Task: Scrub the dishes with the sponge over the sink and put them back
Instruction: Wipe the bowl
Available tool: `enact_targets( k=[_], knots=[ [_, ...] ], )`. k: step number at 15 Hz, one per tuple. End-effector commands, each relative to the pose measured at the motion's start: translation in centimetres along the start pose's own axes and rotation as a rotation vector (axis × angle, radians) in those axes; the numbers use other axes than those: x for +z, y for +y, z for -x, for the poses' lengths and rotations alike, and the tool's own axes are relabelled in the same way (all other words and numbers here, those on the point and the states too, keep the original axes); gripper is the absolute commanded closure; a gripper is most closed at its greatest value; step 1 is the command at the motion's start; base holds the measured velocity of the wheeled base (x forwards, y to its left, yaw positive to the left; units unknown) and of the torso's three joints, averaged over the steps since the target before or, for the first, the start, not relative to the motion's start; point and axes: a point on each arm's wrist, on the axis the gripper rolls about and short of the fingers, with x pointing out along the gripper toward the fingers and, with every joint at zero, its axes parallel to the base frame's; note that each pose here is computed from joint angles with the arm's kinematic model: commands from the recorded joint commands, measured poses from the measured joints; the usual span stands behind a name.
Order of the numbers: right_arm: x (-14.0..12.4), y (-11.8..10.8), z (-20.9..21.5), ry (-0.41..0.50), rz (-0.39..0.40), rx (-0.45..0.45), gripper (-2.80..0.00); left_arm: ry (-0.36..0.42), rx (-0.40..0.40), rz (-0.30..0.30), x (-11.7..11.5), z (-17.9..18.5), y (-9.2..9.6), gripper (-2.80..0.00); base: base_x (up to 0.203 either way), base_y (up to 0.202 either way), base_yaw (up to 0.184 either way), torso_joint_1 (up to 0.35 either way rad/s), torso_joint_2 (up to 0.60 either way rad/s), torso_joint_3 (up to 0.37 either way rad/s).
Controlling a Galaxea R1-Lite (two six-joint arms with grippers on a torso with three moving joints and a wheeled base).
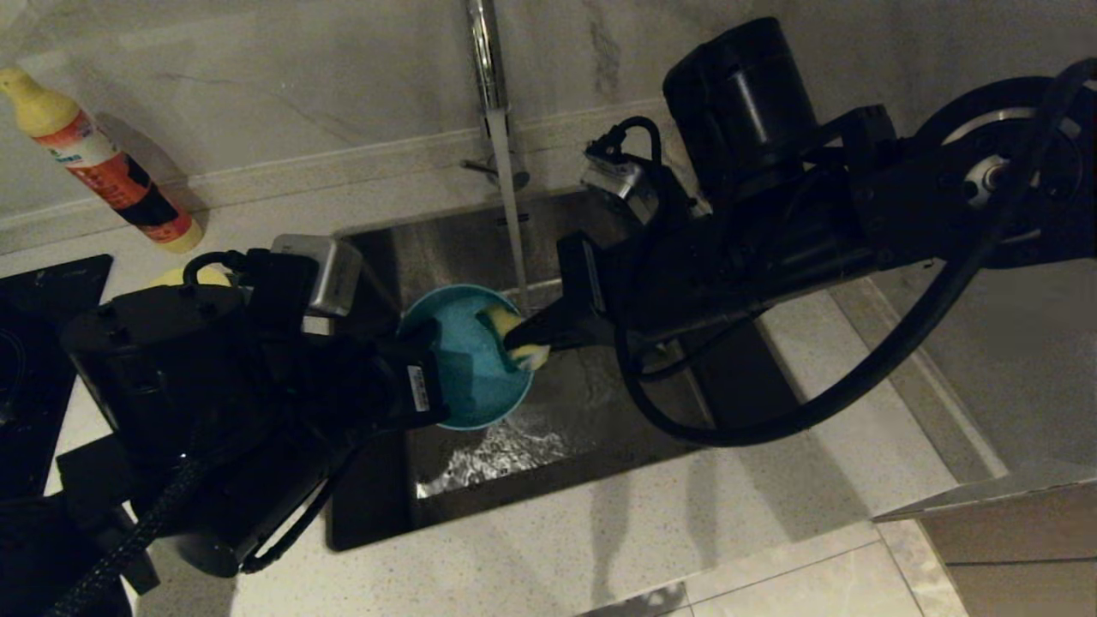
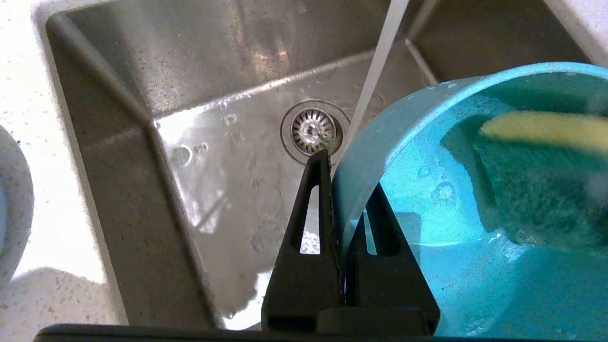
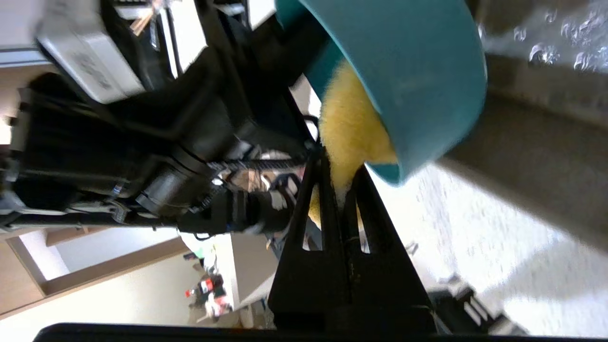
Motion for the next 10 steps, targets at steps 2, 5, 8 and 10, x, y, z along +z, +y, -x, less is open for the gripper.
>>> enact_targets(
  k=[2,5,8,10],
  knots=[
    [0.0,-0.1,-0.8,0.002,0.004,0.012,0.0,-0.003,0.0,0.002,0.0,0.4,0.1,0.0,0.0,0.0,0.0,0.0,0.0,0.0],
    [0.1,-0.3,-1.6,-0.004,0.01,0.021,0.0,-0.002,-0.007,0.003,-0.4,0.8,0.3,0.0,0.0,0.0,0.0,0.0,0.0,0.0],
    [-0.6,0.2,-2.5,0.03,0.014,0.029,0.0,-0.051,-0.005,0.023,0.0,0.7,0.3,0.0,0.0,0.0,0.0,0.0,0.0,0.0],
    [-0.9,0.3,-2.7,0.039,0.014,0.029,0.0,-0.052,-0.005,0.023,0.0,0.6,0.3,0.0,0.0,0.0,0.0,0.0,0.0,0.0]
  ],
)
